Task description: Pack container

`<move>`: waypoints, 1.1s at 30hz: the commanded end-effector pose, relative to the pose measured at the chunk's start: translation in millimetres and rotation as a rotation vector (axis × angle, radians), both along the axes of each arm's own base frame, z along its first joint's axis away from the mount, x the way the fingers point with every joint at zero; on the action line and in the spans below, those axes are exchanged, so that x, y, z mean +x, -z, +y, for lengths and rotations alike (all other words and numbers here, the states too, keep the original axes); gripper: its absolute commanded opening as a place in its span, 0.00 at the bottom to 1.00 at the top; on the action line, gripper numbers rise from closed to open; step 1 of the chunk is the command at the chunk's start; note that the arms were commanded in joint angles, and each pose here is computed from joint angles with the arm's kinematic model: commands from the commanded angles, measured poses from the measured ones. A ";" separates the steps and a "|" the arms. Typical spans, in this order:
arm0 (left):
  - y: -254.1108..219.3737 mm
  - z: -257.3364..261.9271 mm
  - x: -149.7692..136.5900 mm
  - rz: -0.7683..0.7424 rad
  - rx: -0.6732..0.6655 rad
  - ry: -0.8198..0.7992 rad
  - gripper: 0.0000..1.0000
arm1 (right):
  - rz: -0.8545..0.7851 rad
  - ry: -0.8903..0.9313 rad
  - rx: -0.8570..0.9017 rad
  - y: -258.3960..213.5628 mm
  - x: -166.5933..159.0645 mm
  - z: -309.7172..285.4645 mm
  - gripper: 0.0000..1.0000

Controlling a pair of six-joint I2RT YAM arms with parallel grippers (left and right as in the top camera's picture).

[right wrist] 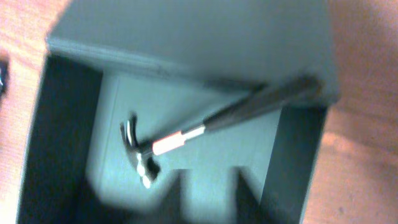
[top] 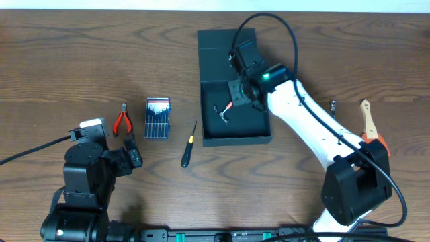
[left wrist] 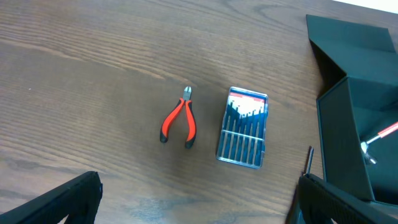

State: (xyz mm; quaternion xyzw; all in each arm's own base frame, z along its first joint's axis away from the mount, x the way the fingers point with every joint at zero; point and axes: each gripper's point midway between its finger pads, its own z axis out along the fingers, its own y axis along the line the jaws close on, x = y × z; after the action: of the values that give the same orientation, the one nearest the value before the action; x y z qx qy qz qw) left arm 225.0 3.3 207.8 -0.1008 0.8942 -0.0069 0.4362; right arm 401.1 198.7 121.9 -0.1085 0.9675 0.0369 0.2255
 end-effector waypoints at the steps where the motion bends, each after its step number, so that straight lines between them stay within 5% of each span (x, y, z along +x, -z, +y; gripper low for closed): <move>1: -10.9 -1.2 1.5 -0.026 -0.020 -0.003 0.99 | -0.093 -0.005 0.029 -29.8 26.3 -2.3 0.01; 12: -10.9 -1.2 1.5 -0.026 -0.020 -0.003 0.98 | -0.225 0.067 0.138 -89.8 73.4 -28.3 0.01; 24: -10.7 -2.5 1.5 -0.026 -0.028 0.000 0.99 | -0.063 0.091 0.137 -15.4 89.5 -33.9 0.01; 33: -10.7 -2.5 1.5 -0.026 -0.028 0.001 0.99 | -0.056 0.070 0.114 -8.1 91.2 -38.3 0.01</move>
State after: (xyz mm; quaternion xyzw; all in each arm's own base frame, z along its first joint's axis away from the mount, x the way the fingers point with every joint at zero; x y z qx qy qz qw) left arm 225.0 0.8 207.7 -0.0992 0.8946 -0.0144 0.4354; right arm 486.4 163.9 117.3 -0.0545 0.9648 0.0794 0.2447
